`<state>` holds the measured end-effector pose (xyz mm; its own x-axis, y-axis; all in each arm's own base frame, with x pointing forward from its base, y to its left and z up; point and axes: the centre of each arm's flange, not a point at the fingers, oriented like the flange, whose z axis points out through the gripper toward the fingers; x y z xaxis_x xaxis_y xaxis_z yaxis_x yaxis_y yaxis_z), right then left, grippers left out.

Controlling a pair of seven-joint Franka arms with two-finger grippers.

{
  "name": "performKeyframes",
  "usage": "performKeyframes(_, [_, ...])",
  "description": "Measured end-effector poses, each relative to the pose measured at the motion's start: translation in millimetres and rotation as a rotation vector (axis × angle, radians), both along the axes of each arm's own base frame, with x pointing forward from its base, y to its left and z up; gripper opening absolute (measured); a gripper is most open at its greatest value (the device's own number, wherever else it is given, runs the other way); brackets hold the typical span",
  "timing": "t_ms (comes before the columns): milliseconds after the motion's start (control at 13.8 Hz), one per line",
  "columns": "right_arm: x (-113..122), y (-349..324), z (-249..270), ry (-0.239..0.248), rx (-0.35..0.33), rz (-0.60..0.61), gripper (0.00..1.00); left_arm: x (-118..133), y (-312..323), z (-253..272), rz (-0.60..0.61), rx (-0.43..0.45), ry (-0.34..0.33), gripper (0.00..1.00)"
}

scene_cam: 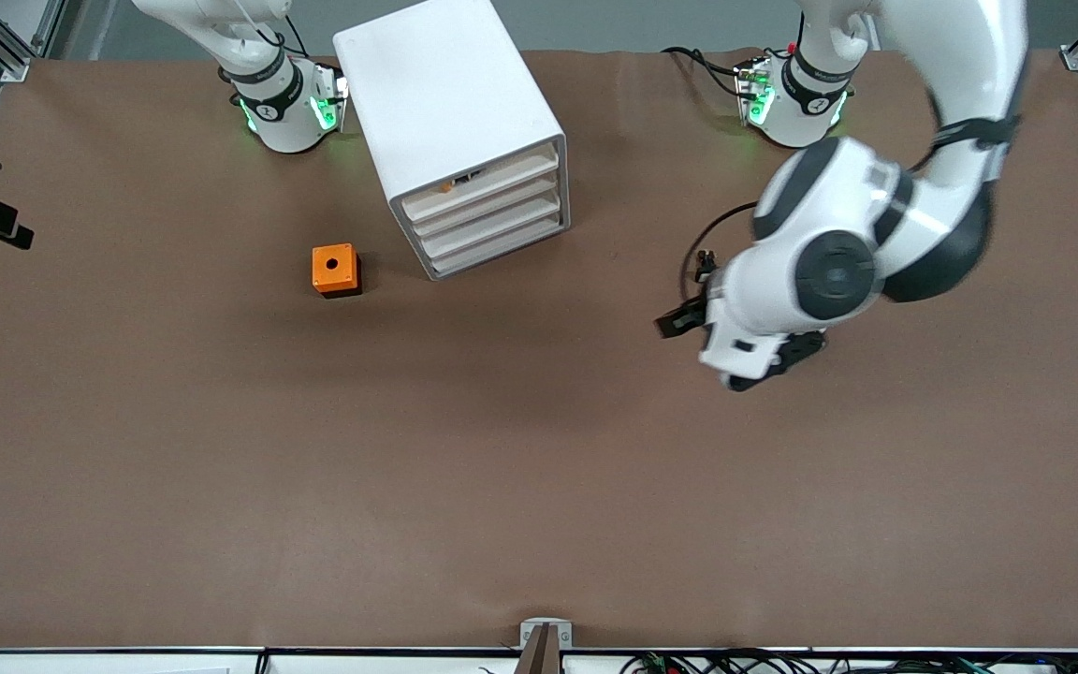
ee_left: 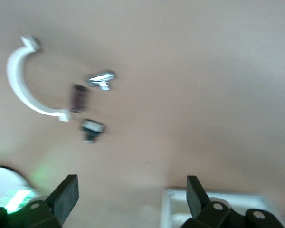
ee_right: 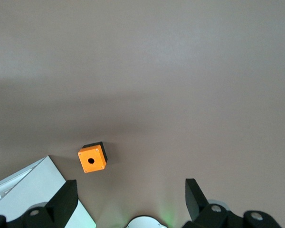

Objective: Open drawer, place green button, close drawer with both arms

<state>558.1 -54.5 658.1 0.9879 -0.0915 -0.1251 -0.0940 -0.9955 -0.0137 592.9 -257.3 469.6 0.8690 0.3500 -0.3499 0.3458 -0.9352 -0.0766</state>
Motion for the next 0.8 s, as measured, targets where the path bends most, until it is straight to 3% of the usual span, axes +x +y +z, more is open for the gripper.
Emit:
performKeyframes(218, [-17.6,-4.6,-4.5,0.012,0.005,-0.010,1.00,-16.0,73.0,58.2,-0.174,-0.029,0.032,1.00])
performKeyframes(509, [-45.7,-7.3,-8.0,-0.001,0.011,-0.018,1.00,-53.7,143.2,100.6,-0.287,-0.049,0.008,1.00])
performKeyframes(800, [-58.9,-7.6,-16.9,-0.011,0.015,-0.020,1.00,-80.9,207.6,93.2,-0.304,-0.054,-0.206,1.00])
